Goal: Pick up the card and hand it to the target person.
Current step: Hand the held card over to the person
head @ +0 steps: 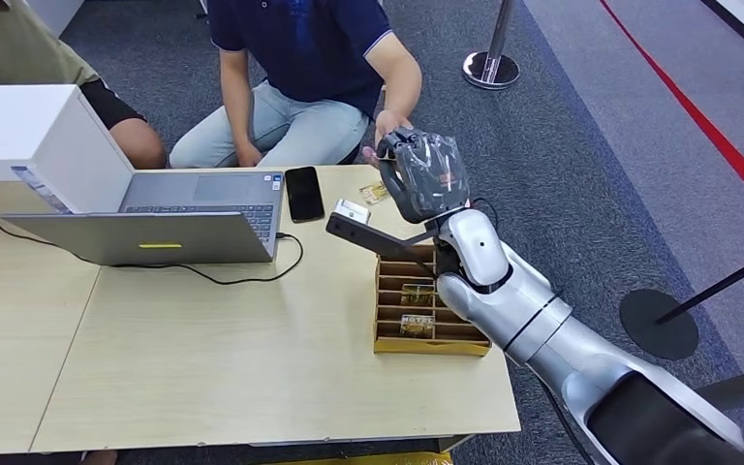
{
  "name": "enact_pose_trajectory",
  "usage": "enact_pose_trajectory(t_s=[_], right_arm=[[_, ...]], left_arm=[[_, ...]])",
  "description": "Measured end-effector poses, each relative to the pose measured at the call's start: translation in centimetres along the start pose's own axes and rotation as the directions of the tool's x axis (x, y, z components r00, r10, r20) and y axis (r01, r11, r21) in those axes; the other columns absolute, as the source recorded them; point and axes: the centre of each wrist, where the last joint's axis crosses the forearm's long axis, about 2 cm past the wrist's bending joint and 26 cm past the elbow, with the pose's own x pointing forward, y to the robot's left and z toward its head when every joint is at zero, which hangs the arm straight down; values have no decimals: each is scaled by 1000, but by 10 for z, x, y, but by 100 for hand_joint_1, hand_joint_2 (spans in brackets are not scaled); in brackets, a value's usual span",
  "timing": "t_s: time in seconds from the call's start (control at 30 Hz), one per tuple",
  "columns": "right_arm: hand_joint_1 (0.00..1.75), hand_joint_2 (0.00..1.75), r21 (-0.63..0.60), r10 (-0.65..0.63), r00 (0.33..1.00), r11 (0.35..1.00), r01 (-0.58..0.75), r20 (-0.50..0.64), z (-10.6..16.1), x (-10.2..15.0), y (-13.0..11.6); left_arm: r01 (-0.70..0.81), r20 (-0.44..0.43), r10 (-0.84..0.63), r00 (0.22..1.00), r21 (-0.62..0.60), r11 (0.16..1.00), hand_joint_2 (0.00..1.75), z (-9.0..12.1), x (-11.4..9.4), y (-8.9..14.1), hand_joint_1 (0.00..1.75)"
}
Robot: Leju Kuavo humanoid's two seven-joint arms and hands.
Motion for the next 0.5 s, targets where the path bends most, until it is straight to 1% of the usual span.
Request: enact_pose_trajectory(t_s=[0.17,0.3,0.37,0.5], right_arm=[[145,175,70,45,998,997,-42,-39,-2,-10,16],[0,175,117,71,996,991,-63,-58,2,-14,28],[0,175,135,82,994,988,-72,-67,4,-16,32],[0,175,165,102,991,983,-87,-89,8,-22,37]], left_arm=[[24,7,-24,1000,-1,1000,175,-1,0,3,0],[35,11,-34,999,-4,999,175,-1,0,5,0],[38,15,-38,999,-4,999,175,-2,0,5,0],[36,33,-36,999,-4,999,0,-2,0,5,0]])
